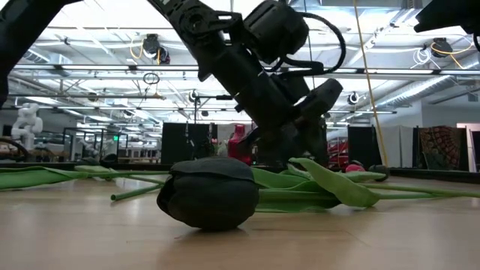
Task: Sort flowers into vase by color
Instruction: Put the top dark red flower into the transparent vase
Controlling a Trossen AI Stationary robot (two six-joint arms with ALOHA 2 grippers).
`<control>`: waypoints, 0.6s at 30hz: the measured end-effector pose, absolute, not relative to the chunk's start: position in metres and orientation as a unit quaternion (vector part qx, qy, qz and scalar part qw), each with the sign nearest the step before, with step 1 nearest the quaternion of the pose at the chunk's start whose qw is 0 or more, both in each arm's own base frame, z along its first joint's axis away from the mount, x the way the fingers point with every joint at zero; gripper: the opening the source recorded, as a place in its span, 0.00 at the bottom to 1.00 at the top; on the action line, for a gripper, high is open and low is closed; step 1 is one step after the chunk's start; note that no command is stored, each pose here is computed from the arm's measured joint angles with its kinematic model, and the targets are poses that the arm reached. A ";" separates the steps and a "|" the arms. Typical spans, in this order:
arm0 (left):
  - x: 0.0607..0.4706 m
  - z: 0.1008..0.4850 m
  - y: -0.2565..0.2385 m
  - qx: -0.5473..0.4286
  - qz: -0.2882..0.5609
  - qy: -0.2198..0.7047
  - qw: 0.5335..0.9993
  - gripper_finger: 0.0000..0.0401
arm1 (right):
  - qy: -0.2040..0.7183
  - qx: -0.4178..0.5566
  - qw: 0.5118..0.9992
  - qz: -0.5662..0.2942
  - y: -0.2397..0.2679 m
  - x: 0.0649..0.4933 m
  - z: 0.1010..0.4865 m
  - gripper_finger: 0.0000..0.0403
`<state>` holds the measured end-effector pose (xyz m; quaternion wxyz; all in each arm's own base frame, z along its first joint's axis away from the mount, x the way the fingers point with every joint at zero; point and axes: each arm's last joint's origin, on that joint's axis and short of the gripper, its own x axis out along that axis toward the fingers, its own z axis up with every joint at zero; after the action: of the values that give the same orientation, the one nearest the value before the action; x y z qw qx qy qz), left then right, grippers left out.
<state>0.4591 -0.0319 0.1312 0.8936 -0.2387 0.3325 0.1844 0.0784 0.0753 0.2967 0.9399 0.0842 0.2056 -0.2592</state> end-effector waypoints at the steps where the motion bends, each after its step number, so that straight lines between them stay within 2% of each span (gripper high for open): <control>1: 0.458 0.131 -0.034 -0.241 0.184 0.338 0.891 0.42 | 0.206 0.084 0.940 -0.259 0.075 0.078 0.297 0.36; 18: 0.458 0.115 -0.038 -0.268 0.163 0.375 0.873 0.42 | 0.205 0.087 0.940 -0.259 0.076 0.079 0.297 0.36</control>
<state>0.4582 -0.0377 0.1150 0.8725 -0.2678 0.3746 0.1633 0.0787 0.0758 0.2966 0.9400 0.0872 0.2046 -0.2586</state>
